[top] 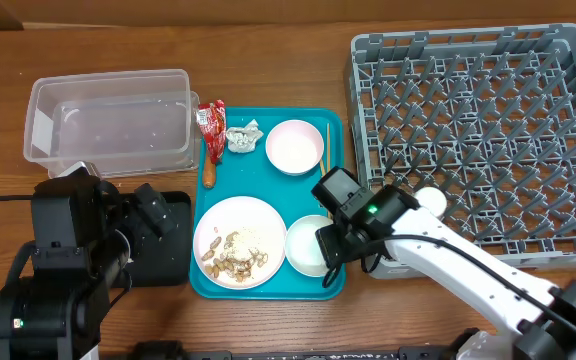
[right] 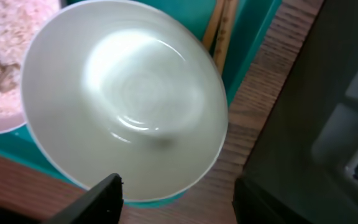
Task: Sort waste into correct bins and load items into the dishwasher
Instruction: 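Move the right gripper to the white bowl on the tray and grasp it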
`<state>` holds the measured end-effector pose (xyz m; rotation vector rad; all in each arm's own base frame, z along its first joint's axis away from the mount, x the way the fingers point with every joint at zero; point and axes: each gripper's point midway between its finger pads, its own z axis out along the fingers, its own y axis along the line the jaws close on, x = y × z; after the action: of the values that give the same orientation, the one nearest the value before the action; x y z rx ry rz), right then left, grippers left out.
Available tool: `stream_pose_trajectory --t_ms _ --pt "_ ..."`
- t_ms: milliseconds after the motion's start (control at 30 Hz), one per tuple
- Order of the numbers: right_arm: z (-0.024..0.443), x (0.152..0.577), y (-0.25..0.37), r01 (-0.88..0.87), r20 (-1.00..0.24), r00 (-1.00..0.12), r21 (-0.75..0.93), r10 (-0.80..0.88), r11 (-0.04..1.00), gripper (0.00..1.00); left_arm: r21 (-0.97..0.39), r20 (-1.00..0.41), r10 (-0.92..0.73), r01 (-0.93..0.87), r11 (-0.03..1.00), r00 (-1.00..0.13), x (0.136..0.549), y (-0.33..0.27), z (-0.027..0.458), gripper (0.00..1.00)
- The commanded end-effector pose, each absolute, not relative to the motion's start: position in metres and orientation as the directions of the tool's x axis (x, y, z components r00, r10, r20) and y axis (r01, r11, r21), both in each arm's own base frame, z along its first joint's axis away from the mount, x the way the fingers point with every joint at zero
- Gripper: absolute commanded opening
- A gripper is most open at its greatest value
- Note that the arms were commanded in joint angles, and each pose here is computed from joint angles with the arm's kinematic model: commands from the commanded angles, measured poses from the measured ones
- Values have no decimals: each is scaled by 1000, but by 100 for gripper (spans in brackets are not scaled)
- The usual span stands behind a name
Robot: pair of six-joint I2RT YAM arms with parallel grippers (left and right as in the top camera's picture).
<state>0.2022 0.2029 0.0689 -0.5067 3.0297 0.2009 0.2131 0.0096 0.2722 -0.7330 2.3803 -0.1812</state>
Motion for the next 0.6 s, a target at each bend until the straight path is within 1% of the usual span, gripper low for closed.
stream_pose_trajectory --t_ms 0,100,200,333,400,567 --pt "56 202 205 -342 -59 -940 108 -337 934 53 -322 -536 -558 -457 829 -634 214 7 278 100" --pt "48 204 207 -340 -47 -940 103 -337 935 53 -322 -536 -558 -457 829 -634 214 7 277 100" --pt "43 205 208 -339 -39 -941 99 -337 936 49 -322 -536 -558 -457 829 -634 214 7 277 100" --pt "42 209 211 -340 -56 -940 103 -336 935 49 -322 -536 -558 -457 829 -634 214 7 278 100" --pt "43 210 212 -341 -64 -940 107 -335 934 42 -322 -536 -558 -457 829 -634 214 7 277 100" --pt "43 212 214 -338 -71 -941 112 -332 935 41 -323 -536 -558 -457 829 -634 214 7 278 100"
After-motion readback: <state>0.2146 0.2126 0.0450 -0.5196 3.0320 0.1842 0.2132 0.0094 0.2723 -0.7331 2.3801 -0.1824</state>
